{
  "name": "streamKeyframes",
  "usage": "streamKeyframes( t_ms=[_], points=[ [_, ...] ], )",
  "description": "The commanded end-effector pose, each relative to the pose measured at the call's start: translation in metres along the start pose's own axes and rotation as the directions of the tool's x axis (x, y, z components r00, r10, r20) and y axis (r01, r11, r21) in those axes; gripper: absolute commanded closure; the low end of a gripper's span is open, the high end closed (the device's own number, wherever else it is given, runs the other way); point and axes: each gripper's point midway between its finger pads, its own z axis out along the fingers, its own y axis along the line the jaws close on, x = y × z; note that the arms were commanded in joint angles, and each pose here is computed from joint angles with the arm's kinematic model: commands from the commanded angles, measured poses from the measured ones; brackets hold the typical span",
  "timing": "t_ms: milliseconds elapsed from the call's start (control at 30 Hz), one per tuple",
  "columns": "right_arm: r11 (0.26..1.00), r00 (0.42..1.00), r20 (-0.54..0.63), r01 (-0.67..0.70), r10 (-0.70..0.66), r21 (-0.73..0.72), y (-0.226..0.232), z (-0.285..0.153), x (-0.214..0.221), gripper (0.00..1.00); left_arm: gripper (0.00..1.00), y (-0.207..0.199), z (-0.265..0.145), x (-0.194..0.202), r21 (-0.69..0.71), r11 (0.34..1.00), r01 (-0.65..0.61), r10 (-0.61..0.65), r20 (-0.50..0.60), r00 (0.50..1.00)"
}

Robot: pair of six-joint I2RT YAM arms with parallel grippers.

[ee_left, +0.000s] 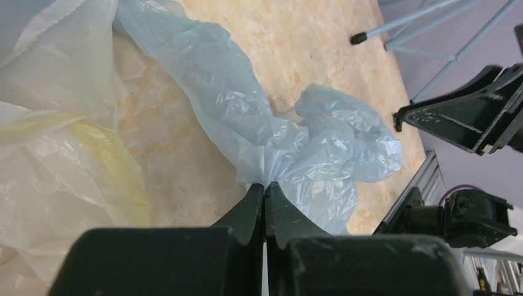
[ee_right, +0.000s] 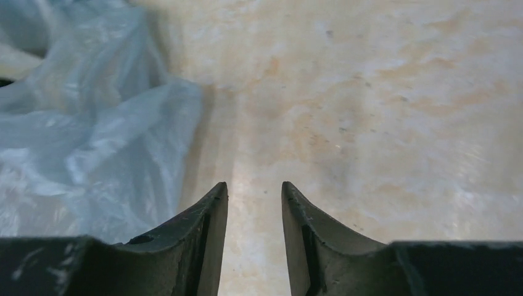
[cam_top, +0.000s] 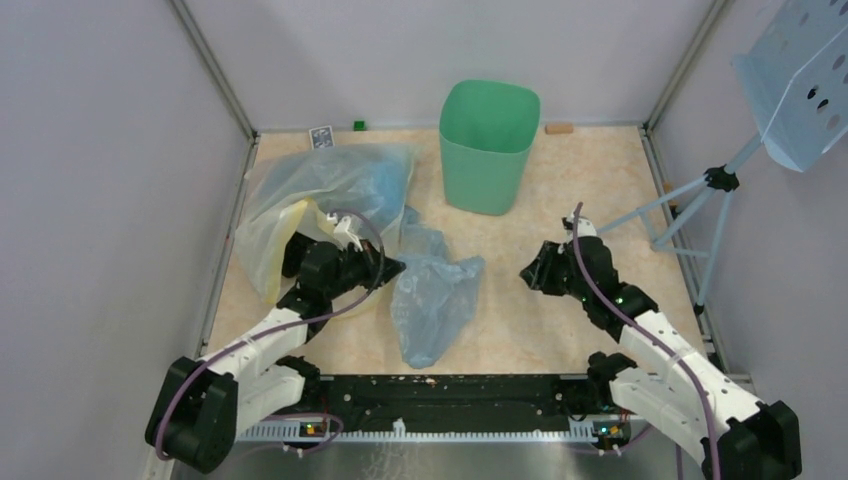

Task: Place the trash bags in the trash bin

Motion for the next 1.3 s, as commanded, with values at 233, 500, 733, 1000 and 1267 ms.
streamKeyframes(
  t_ms=[233, 500, 733, 1000, 1267],
  points=[
    [0.910, 0.998, -0.046, 0.028, -0.052, -0.414, 0.100, 0.009, -0.025, 0.26, 1.00, -0.010, 0.006, 0.014, 0.068, 0.996, -0.059, 0.070, -0.159, 0.985],
    [0.894, 0.994, -0.107, -0.024, -0.027, -0.447, 0.130, 0.028, -0.003, 0.21, 1.00, -0.008, 0.007, 0.017, 0.066, 0.996, -0.060, 0.071, -0.176, 0.982],
    [0.893, 0.986, -0.148, -0.133, 0.076, -0.430, 0.145, 0.040, -0.007, 0.60, 0.94, -0.016, 0.006, 0.022, 0.125, 0.991, -0.053, 0.077, -0.195, 0.978],
    [0.875, 0.990, -0.110, -0.129, 0.087, -0.466, 0.156, 0.021, -0.026, 1.00, 0.10, -0.057, -0.017, 0.032, 0.326, 0.945, 0.030, 0.041, -0.207, 0.977],
    [0.866, 0.985, -0.101, -0.174, 0.143, -0.468, 0.152, 0.016, -0.026, 1.00, 0.03, -0.067, -0.021, 0.058, 0.347, 0.932, 0.105, -0.017, -0.246, 0.969]
  ],
)
